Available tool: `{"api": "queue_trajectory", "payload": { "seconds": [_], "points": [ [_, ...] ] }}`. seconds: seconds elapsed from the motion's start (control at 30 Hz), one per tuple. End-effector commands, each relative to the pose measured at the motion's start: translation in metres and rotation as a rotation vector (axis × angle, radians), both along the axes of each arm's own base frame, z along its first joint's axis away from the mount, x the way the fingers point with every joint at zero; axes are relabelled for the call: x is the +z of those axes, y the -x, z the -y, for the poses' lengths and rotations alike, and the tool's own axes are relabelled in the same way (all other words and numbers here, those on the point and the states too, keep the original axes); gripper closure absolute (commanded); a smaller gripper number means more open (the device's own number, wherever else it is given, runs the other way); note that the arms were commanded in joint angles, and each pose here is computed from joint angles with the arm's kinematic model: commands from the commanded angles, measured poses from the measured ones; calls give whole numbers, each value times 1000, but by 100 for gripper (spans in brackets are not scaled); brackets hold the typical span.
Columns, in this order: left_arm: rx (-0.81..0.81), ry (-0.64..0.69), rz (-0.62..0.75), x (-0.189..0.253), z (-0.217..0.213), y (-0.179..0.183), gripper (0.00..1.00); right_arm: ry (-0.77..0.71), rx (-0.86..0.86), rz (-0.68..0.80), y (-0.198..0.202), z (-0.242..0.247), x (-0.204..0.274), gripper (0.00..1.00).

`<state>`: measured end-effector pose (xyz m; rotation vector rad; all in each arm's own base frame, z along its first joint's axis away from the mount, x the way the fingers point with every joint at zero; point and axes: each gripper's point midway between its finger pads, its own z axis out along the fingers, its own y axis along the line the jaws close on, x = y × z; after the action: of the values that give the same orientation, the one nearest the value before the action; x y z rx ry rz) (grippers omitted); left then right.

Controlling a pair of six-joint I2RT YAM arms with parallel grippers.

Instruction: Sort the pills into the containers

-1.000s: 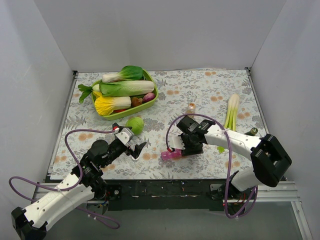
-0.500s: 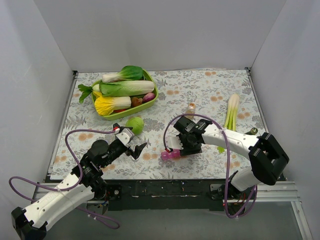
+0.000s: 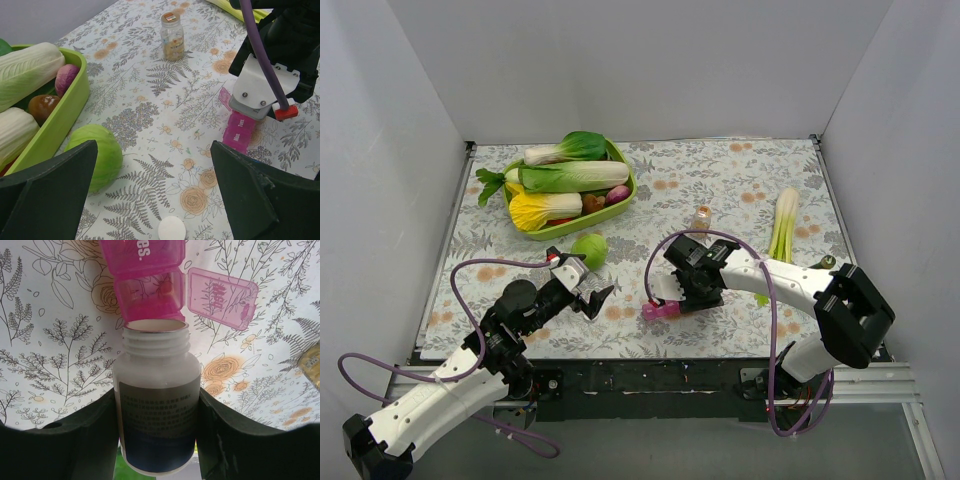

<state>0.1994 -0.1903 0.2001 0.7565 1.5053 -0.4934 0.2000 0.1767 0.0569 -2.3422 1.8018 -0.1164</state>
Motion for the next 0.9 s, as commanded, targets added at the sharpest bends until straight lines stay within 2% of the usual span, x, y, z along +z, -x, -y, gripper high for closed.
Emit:
{"api": "queue_trajectory", "payload": {
  "seconds": [0.0,0.87],
  "points": [
    [-5,-2,14,0,0,0,2,9,0,27,-6,-5,10,99],
    [-7,-3,15,0,0,0,2,57,23,57,-8,-9,13,99]
  ]
}}
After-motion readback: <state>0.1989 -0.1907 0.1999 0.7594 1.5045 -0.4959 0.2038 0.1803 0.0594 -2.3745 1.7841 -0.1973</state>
